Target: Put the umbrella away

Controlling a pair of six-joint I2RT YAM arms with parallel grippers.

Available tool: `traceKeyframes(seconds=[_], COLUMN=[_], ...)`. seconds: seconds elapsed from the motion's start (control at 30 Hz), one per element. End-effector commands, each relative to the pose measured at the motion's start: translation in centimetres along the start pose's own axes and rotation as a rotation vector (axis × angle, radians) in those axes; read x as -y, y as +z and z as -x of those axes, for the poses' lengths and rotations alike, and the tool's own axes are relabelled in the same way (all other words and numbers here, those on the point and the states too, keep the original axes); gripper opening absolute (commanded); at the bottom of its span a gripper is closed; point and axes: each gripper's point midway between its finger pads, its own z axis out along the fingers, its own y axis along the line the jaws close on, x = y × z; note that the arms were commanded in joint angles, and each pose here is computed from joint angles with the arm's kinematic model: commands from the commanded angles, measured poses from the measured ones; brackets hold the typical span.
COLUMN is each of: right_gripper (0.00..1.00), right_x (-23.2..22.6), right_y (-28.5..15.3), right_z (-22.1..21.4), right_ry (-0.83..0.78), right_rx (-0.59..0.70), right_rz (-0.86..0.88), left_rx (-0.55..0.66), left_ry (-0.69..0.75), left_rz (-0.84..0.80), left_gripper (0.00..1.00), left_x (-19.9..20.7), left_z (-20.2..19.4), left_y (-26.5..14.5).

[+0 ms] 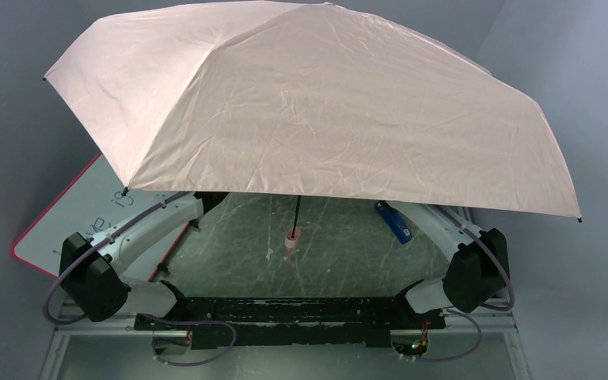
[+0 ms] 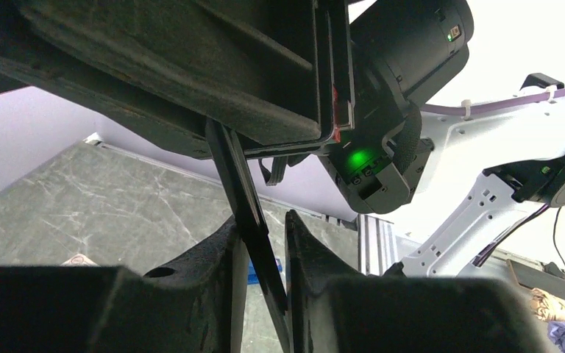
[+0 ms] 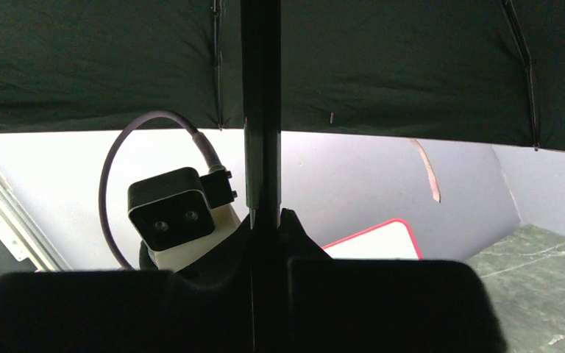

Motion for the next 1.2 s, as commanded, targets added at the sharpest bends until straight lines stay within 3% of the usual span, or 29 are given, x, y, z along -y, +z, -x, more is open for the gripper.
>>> traceKeyframes(seconds=[0.0, 0.33, 0.77, 1.17], right_gripper=[0.00, 0.04, 0.56, 0.60], right_x=[-2.6, -1.8, 0.9, 3.5], right_y=[-0.1, -0.2, -2.5, -5.5], right_z=[0.8, 0.8, 0.6, -1.0], right_ry=[-0.025, -0.040, -0.101, -0.121], right_rx=[0.023, 0.018, 0.045, 0.038], right_rz=[0.070, 0.024, -0.150, -0.282], left_rx=[0.030, 0.018, 0.060, 0.154], left_ry=[0.070, 0.069, 0.092, -0.105], left_rz=[0.017, 0.064, 0.126, 0.213], left_gripper=[0.05, 0.05, 0.05, 0.05], left_x=[0.1, -0.5, -0.7, -3.2], left_z=[0.9, 0.8, 1.7, 2.9], left_y=[-0.4, -0.8, -2.0, -3.1])
